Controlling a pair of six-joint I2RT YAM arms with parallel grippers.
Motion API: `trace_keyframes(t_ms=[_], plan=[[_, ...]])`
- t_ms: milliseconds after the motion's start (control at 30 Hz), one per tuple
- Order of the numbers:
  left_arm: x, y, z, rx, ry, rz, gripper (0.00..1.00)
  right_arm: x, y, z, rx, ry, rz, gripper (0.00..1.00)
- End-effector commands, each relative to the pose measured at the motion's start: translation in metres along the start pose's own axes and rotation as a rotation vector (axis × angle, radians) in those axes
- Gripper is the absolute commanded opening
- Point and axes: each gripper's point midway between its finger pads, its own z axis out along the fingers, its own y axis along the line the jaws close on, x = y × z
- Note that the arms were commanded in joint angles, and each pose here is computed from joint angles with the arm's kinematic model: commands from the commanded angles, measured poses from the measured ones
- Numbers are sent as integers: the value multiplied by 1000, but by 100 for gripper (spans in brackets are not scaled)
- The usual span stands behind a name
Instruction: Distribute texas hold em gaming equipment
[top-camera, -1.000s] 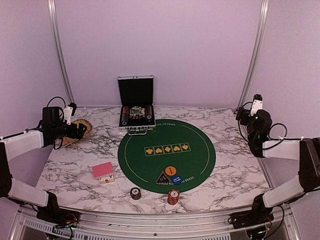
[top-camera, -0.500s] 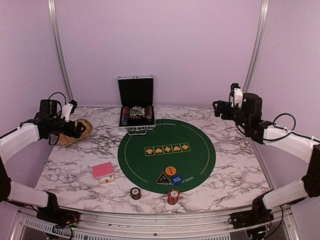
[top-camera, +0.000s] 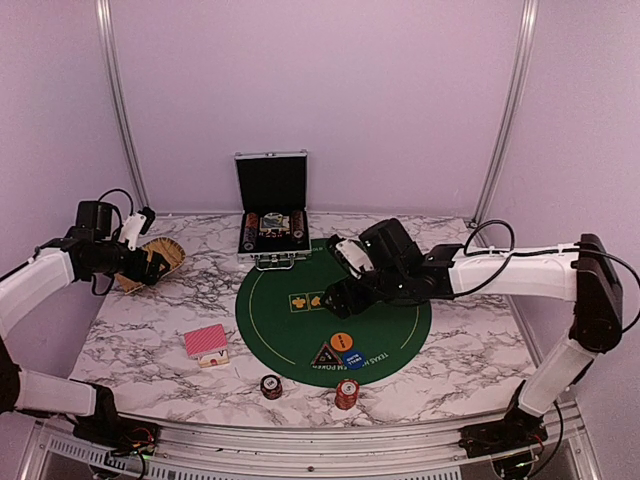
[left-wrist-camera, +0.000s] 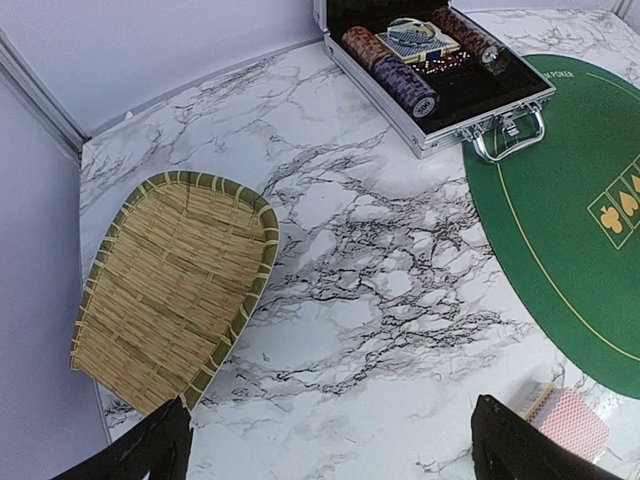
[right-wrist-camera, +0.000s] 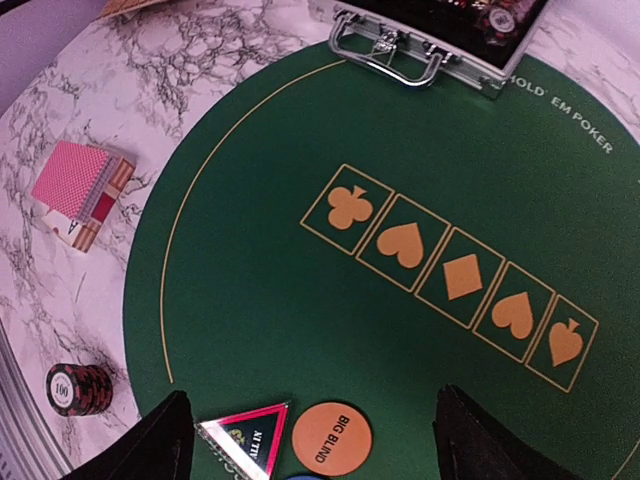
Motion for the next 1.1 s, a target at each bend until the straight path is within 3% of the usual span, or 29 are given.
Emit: trace_keyframes(t_ms=[0,467,1067], plan=[[-10,-2,-11,16,-20,10,99,29,39,10,-71,151,-36,79],[-16,-5,-15,36,-37,13,99,88,72,19,-114,349,-63,63],[-22,-9,-17,62,-55,6,99,126,59,28,-80,452,-87,62]])
